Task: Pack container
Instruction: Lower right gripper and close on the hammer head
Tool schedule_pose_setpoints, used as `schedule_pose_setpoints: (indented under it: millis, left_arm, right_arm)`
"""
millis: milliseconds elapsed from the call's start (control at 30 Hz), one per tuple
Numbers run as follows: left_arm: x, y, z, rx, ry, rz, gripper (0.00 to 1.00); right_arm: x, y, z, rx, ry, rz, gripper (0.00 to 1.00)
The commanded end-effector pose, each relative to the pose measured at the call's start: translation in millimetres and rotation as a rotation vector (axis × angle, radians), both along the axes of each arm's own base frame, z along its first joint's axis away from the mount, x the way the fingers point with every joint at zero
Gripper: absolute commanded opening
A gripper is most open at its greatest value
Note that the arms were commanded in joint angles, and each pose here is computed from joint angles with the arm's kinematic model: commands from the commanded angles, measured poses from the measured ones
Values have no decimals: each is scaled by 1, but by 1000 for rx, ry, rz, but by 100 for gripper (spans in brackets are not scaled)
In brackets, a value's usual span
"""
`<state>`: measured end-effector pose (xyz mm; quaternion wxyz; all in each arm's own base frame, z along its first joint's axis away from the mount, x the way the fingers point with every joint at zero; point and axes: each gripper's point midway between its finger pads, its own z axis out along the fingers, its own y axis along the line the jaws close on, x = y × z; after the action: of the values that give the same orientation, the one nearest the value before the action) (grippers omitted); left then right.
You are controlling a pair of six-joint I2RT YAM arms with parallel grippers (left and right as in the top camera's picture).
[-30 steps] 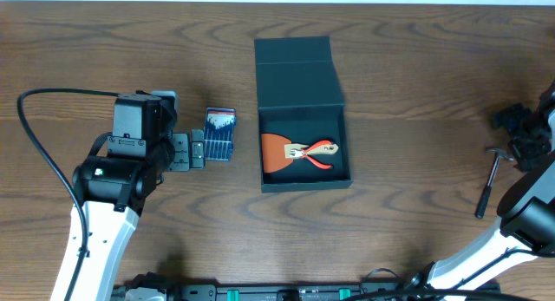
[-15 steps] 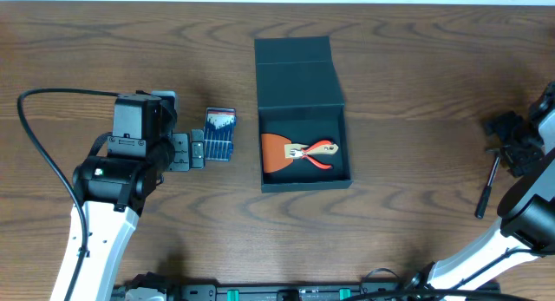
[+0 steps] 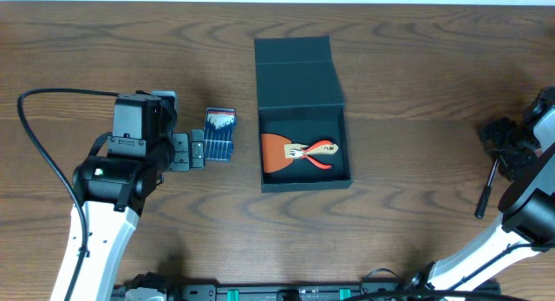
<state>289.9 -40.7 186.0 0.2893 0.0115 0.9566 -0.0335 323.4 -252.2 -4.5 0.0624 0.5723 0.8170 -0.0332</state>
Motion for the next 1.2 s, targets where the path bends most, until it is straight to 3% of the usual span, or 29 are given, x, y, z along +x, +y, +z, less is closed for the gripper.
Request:
schedule_pose_setpoints:
  millis: [0,100,267,767,1167]
  left_arm:
    - [3,4,6,17,-13,3,98]
    - [3,4,6,17,-13,3,98]
    - [3,4,6,17,-13,3,98]
    - [3,4,6,17,-13,3,98]
    - [3,4,6,17,-13,3,98]
  right_arm:
    - [-13,5,-27,49,61,4,89]
    - [-14,5,-27,51,62,3,75]
    - [-14,6,-28,57,64,4,74]
    - [-17,9,-28,70,76,4,46]
    - [-18,10,-28,73,81,11,34]
